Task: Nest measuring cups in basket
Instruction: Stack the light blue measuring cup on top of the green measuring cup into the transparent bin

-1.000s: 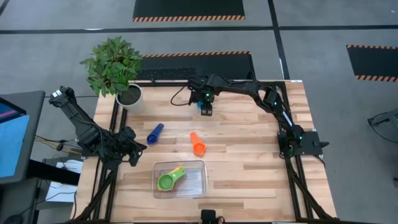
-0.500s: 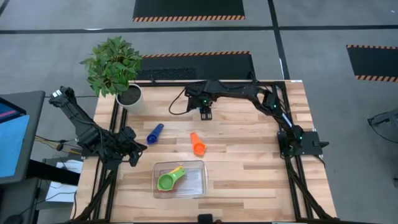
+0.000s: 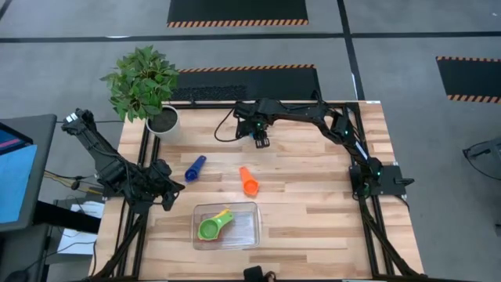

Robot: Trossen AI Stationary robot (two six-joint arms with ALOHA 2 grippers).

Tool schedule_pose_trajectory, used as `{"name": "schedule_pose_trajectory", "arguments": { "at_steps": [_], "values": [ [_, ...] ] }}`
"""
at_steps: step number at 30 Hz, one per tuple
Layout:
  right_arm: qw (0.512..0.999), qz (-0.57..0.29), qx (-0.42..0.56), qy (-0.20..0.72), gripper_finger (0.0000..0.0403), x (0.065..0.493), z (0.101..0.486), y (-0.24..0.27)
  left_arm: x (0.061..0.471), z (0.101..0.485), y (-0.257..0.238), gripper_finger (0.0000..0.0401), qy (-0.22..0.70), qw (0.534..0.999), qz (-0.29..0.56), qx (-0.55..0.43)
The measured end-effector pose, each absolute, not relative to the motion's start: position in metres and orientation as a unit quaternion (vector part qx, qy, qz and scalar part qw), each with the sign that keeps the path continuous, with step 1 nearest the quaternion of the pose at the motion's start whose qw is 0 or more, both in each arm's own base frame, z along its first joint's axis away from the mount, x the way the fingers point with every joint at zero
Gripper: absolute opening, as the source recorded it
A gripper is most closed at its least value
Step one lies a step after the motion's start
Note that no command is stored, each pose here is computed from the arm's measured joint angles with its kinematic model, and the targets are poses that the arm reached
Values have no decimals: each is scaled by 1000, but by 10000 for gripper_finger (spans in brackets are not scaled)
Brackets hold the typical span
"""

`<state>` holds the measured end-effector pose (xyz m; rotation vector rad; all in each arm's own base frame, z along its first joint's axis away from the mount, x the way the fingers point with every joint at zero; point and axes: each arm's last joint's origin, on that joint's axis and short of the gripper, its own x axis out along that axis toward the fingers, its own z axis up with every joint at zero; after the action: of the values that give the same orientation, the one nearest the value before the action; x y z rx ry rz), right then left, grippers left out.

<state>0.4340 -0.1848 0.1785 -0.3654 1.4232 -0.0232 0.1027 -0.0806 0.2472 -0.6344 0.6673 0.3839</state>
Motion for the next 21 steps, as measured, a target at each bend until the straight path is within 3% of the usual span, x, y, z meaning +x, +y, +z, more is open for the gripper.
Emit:
{"name": "schedule_pose_trajectory", "arguments": {
  "at_steps": [21],
  "values": [
    [704, 106, -279, 645, 177, 425, 178, -201, 103, 247, -81, 0, 321, 873, 187, -317]
  ]
}}
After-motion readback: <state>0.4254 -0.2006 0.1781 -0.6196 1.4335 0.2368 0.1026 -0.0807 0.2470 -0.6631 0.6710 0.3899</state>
